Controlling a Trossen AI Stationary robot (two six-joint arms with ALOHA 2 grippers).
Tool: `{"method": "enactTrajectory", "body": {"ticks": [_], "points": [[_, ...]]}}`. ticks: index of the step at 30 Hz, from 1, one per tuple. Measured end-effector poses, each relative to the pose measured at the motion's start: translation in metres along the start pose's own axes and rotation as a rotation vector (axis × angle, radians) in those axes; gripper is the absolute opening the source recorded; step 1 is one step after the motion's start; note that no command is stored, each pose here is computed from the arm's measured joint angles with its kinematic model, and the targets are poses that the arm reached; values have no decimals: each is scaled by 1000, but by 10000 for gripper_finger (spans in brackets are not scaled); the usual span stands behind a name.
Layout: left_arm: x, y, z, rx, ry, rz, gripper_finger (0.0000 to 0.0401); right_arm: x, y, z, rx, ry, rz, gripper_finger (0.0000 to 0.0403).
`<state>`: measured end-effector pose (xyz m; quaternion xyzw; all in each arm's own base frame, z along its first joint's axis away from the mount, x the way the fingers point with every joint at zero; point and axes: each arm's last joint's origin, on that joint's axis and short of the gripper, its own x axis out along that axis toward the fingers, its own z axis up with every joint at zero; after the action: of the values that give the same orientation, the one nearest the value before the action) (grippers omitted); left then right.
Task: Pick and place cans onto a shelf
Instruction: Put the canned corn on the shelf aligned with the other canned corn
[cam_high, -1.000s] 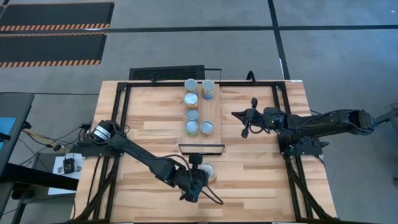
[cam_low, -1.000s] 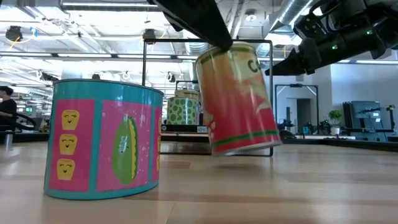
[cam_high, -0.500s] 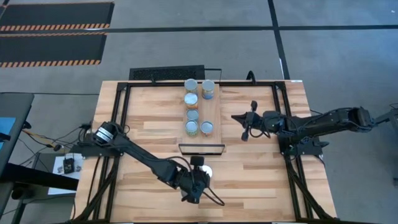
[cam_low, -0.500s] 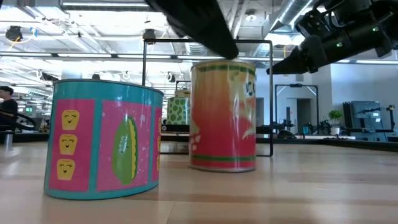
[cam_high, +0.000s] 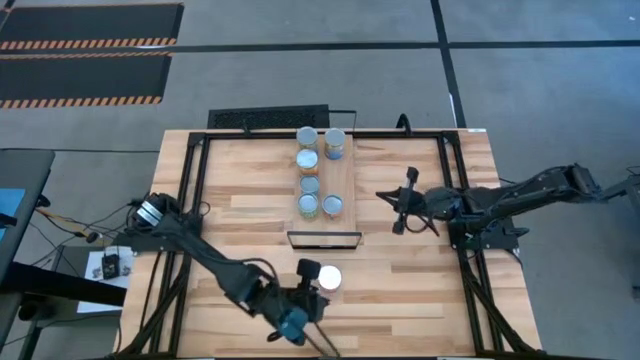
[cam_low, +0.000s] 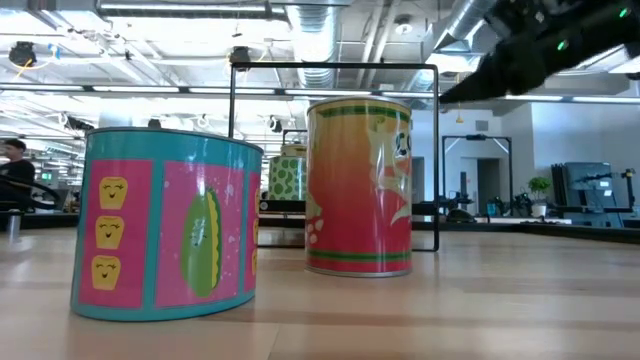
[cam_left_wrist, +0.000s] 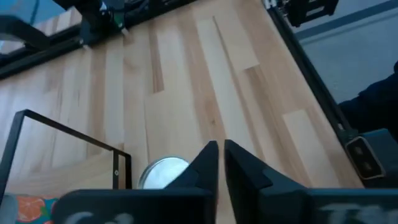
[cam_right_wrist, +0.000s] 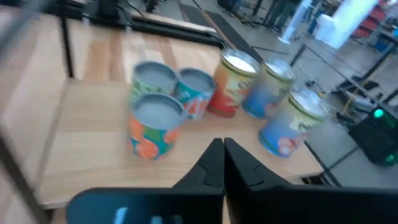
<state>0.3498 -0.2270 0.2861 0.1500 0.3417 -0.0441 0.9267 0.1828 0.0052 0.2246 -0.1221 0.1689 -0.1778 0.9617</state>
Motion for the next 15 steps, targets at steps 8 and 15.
{"method": "enactTrajectory", "body": {"ticks": [8,15], "points": [[-7,-24,-8,13,-75,-22,2,-23,33,31,-32,-89,182,9],[-4,-25,-41,-63,-277,-152,0,-33,64,57,-74,-123,284,8]]}}
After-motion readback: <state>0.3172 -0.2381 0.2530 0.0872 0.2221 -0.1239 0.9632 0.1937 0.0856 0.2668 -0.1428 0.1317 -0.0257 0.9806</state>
